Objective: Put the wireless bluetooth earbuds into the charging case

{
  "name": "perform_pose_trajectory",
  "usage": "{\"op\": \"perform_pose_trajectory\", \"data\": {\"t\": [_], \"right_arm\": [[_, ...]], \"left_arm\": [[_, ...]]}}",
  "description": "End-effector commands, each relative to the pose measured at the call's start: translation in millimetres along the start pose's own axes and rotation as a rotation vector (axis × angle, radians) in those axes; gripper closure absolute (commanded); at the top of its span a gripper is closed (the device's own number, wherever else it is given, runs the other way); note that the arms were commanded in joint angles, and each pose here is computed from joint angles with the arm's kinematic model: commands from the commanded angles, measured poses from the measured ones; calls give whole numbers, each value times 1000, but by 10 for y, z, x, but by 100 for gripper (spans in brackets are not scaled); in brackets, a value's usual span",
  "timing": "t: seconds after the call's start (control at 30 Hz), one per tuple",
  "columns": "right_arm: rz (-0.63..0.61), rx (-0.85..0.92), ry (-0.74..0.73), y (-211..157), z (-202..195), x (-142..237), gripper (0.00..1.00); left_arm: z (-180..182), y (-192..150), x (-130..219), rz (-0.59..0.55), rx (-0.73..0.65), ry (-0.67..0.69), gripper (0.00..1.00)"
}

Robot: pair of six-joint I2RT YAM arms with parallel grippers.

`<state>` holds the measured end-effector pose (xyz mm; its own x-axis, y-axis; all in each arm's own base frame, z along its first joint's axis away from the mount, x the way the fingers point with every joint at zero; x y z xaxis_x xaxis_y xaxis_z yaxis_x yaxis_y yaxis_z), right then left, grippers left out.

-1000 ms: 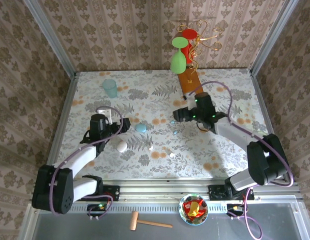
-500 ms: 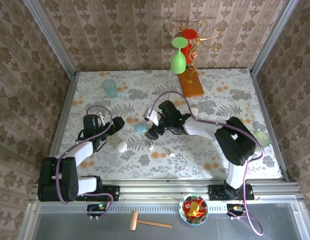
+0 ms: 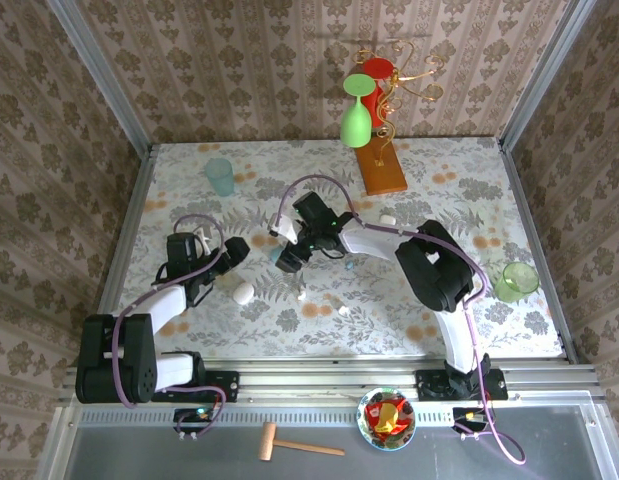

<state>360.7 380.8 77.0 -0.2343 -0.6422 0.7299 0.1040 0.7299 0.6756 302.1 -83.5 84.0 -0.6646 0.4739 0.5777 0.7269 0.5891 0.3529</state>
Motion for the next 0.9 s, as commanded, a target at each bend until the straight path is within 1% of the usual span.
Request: {"op": "perform_pose_trajectory", "data": {"t": [0.0, 0.17, 0.4, 0.47, 0.6, 0.87], "right_arm": [[104, 25, 28, -160, 79, -88, 21], [159, 38, 26, -219, 48, -168, 25], [195, 61, 53, -257, 54, -224, 38], [196, 68, 67, -256, 72, -229, 44], [184, 79, 80, -243, 94, -221, 58], [161, 72, 63, -222, 101, -126, 59]], "left_arm": [[-35, 18, 5, -9, 2, -32, 0], [-25, 10, -17, -3, 0, -38, 0], [-36, 22, -26, 0, 0, -48, 0], [-35, 23, -26, 0, 0, -47, 0], [-30, 20, -25, 1, 1, -47, 0], [-51, 19, -4, -1, -27, -54, 0]]}}
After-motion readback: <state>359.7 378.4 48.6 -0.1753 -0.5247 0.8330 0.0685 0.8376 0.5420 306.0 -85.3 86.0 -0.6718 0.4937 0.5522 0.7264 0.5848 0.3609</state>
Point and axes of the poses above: each hand's point on the last joint's axis, 136 mm out from that joint toward the fingers, its own x axis back along the fingers, its own z axis along the line the jaws close on, y = z × x, the point moved 2 cm from there along x, back along the fingers, and after that the axes turned 9 degrees about x, right-handed, at the moved point
